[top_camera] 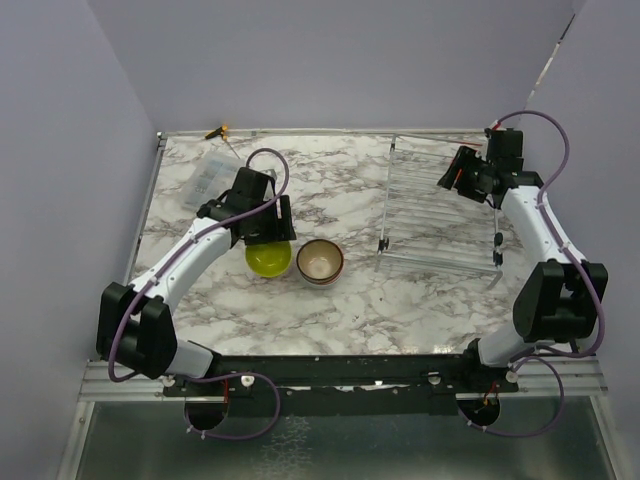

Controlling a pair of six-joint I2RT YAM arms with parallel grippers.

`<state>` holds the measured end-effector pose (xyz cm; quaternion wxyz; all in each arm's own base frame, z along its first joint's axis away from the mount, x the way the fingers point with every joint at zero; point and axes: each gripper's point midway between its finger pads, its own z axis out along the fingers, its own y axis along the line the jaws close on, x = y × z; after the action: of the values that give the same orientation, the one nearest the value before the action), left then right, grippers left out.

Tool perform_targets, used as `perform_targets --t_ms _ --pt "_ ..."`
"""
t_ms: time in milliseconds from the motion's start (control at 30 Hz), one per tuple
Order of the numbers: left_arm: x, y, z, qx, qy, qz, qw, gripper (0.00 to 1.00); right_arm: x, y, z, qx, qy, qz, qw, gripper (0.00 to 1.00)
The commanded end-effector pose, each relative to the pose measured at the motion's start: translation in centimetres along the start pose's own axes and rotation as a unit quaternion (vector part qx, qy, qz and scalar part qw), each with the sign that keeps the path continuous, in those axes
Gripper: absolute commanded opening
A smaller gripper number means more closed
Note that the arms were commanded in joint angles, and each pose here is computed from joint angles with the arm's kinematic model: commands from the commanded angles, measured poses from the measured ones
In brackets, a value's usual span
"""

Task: Load the bowls into the dish rack

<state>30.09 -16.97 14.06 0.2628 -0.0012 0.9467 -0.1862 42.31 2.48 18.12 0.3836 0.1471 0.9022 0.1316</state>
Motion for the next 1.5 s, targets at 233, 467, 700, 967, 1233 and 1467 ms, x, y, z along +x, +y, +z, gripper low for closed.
perform_targets --t_ms 233,467,700,967,1233,1467 --pt "-4.2 2.1 2.5 -0.079 -0.045 -0.01 0.996 0.7 -0.2 1.5 -1.6 -0.032 -0.006 0.007 0.999 0.64" --pt "-5.0 2.0 2.9 -0.076 -0.049 -0.003 0.996 0.7 -0.3 1.7 -1.7 -0.034 -0.008 0.011 0.999 0.64" --pt "-6.4 1.2 4.7 -0.06 -0.044 0.008 0.997 0.67 -0.3 1.8 -1.6 -0.035 -0.009 0.02 0.999 0.64" --pt "-7.2 1.3 5.2 -0.058 -0.042 0.01 0.997 0.67 -0.2 1.7 -2.0 -0.034 -0.009 0.021 0.999 0.64" --pt "-8.7 -1.3 2.1 -0.009 -0.055 0.012 0.998 0.74 -0.9 3.1 -2.8 -0.061 -0.007 0.029 0.998 0.65" --pt "-7.1 -3.7 -2.4 0.054 -0.039 0.031 0.997 0.78 0.4 4.7 -4.0 -0.098 0.017 0.05 0.994 0.66"
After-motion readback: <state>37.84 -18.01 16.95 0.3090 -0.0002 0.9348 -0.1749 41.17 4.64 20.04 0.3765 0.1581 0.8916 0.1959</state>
